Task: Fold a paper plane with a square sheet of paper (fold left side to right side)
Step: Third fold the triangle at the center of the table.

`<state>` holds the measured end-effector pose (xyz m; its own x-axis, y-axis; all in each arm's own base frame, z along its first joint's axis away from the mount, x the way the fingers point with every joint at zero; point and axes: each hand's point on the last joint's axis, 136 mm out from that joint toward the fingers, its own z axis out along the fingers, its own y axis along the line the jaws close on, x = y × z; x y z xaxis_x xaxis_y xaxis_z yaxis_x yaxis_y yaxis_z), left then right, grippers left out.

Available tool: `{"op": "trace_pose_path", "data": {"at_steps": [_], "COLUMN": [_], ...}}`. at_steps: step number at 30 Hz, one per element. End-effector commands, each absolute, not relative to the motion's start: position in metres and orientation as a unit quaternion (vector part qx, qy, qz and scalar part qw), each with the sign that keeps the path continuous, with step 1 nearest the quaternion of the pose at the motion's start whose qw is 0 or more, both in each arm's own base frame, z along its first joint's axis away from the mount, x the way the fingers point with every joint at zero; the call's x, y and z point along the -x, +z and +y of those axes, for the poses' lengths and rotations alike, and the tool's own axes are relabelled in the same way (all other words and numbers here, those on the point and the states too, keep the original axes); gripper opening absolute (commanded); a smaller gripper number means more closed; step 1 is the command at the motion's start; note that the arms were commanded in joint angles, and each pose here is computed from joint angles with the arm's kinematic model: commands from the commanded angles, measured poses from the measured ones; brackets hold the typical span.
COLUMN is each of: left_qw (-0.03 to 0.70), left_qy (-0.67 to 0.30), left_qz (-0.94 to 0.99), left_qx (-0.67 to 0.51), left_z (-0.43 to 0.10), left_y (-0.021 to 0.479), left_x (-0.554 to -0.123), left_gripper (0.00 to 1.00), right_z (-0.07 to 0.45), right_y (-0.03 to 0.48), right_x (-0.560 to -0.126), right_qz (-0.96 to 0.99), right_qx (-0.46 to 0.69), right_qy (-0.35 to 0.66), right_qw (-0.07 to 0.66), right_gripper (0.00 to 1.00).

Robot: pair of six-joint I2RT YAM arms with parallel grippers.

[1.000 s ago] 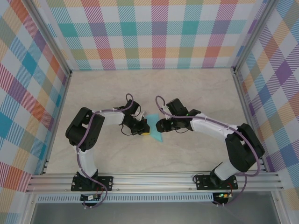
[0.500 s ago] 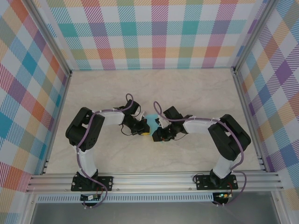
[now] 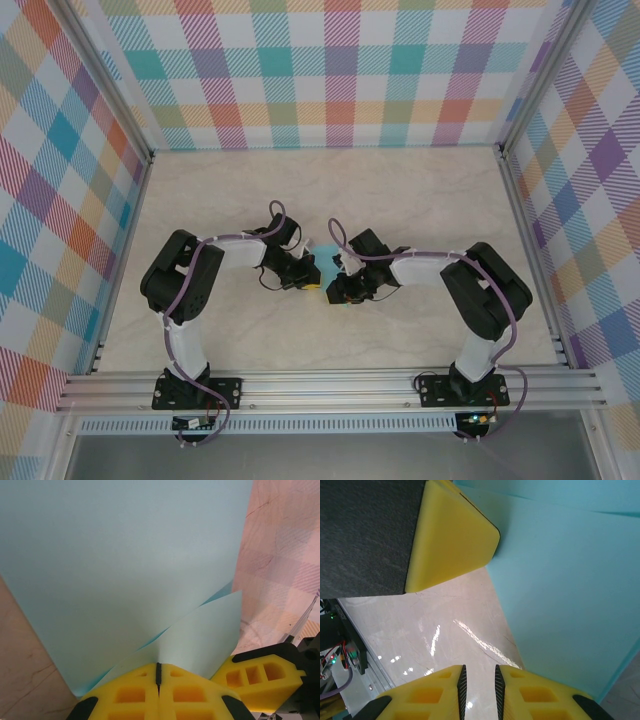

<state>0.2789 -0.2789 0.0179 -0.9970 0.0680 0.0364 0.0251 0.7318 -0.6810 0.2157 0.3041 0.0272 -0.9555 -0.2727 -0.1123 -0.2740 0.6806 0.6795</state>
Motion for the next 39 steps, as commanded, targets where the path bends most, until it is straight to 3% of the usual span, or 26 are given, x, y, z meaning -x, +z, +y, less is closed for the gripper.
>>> {"op": "trace_pose_path", "data": {"at_steps": [1, 23, 32, 39], "left_qw": [0.06, 0.06, 0.055, 0.053], "left_qy": [0.297, 0.288, 0.292, 0.295], "left_qz": [-0.953, -0.956, -0.955, -0.954], "left_qx": [0.008, 0.007, 0.007, 0.008], "left_z": [-0.255, -0.252, -0.254, -0.255], "left_y": [-0.01, -0.014, -0.009, -0.008], "left_x": [-0.259, -0.26, -0.262, -0.263], "left_gripper": [0.0, 0.0, 0.0, 0.0], "right_z": [0.3, 0.256, 0.281, 0.287], "right_y": [0.016, -0.006, 0.085, 0.048], "right_x": [-0.211, -0.169, -0.202, -0.224], "right_qz": [0.921, 0.935, 0.909, 0.934], "right_qx": [0.143, 0.111, 0.138, 0.081], "right_qy": [0.363, 0.331, 0.392, 0.349], "right_qw": [-0.014, -0.056, 0.021, 0.003], "right_gripper": [0.24, 0.15, 0.14, 0.03]}}
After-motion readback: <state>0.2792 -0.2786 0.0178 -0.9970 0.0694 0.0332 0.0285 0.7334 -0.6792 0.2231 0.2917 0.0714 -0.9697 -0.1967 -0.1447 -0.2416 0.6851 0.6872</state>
